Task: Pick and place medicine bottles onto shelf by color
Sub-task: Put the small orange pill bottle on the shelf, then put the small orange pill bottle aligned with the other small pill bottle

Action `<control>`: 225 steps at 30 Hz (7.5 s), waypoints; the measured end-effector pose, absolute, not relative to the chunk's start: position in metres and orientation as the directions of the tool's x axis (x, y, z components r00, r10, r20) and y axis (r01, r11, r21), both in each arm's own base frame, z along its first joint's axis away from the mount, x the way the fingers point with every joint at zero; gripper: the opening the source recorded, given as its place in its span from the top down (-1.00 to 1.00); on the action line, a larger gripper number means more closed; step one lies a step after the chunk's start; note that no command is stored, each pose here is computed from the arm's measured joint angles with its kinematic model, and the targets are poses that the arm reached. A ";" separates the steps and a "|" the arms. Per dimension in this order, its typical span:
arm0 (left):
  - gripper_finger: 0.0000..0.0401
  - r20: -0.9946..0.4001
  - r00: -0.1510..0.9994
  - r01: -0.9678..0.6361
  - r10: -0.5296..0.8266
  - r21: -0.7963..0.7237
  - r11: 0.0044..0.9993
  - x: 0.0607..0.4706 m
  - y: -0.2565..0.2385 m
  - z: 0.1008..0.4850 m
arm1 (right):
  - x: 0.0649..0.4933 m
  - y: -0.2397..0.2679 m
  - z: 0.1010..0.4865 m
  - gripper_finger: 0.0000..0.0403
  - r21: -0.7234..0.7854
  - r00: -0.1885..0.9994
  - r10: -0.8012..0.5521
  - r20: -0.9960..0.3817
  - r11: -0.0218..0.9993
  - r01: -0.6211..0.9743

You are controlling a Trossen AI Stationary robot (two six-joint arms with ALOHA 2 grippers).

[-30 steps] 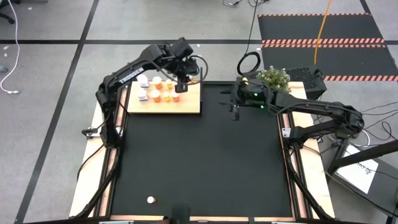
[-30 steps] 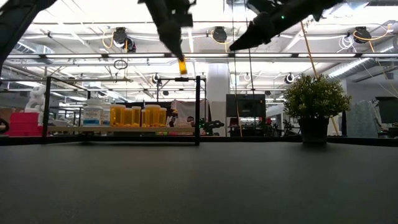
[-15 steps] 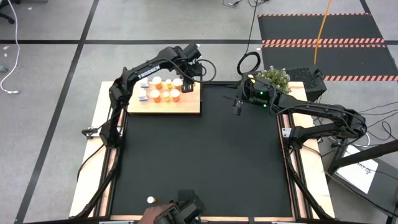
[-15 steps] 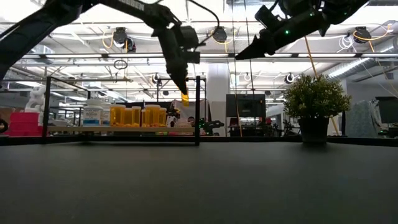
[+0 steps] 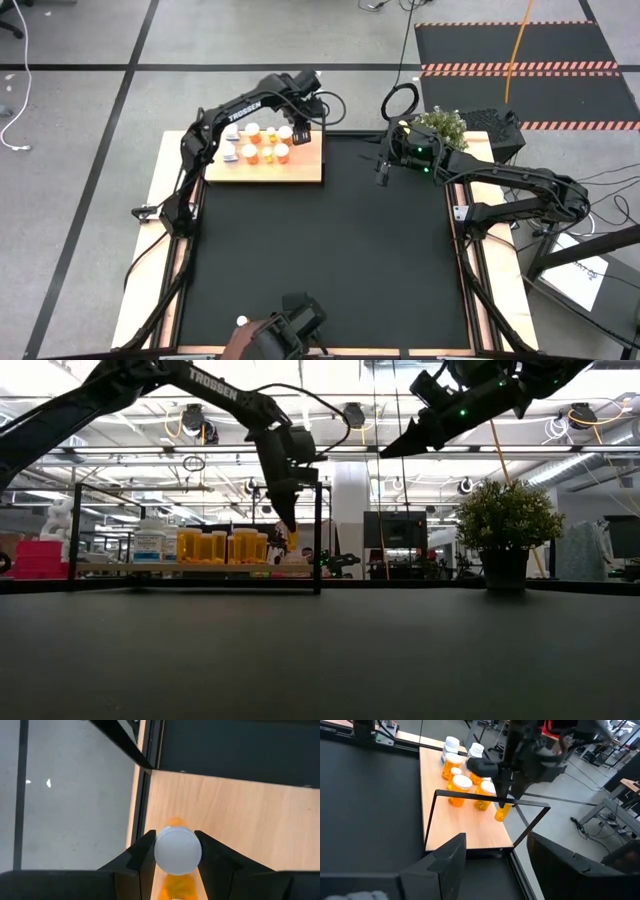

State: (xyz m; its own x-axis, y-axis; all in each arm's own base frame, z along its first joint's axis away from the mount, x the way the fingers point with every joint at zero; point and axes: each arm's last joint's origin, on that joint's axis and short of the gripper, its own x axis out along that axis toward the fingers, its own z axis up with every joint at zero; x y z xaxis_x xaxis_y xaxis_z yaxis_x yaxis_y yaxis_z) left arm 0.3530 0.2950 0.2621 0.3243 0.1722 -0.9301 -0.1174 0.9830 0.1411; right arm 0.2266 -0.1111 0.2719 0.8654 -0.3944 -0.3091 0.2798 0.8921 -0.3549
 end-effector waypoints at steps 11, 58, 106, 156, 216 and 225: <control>0.36 -0.940 0.303 -0.115 0.158 0.128 0.985 0.352 0.299 0.249 | 0.226 -0.111 0.270 -0.01 -0.341 0.860 -0.393 -0.324 0.897 0.281; -0.35 -0.870 0.394 -0.122 0.296 0.269 0.955 0.338 0.249 0.322 | 0.227 -0.111 0.273 -0.01 -0.294 0.869 -0.396 -0.297 0.904 0.311; -0.35 -0.889 0.458 -0.029 -0.027 -0.046 0.999 0.206 -0.127 0.319 | 0.256 0.008 0.266 -0.01 -0.029 0.942 -0.019 -0.336 1.000 0.010; -0.35 -0.997 0.020 -0.059 0.074 0.073 0.996 0.231 -0.288 0.222 | 0.254 0.029 0.266 -0.01 -0.047 0.943 -0.012 -0.333 0.999 -0.004; 0.38 -0.988 0.052 0.253 0.144 0.153 0.955 0.283 -0.238 0.252 | 0.252 0.030 0.262 -0.01 -0.031 0.924 -0.012 -0.382 1.000 0.001; 0.34 -0.972 0.087 0.388 0.219 0.236 0.891 0.326 -0.170 0.297 | 0.250 0.029 0.256 -0.01 -0.036 0.898 -0.016 -0.441 0.999 0.000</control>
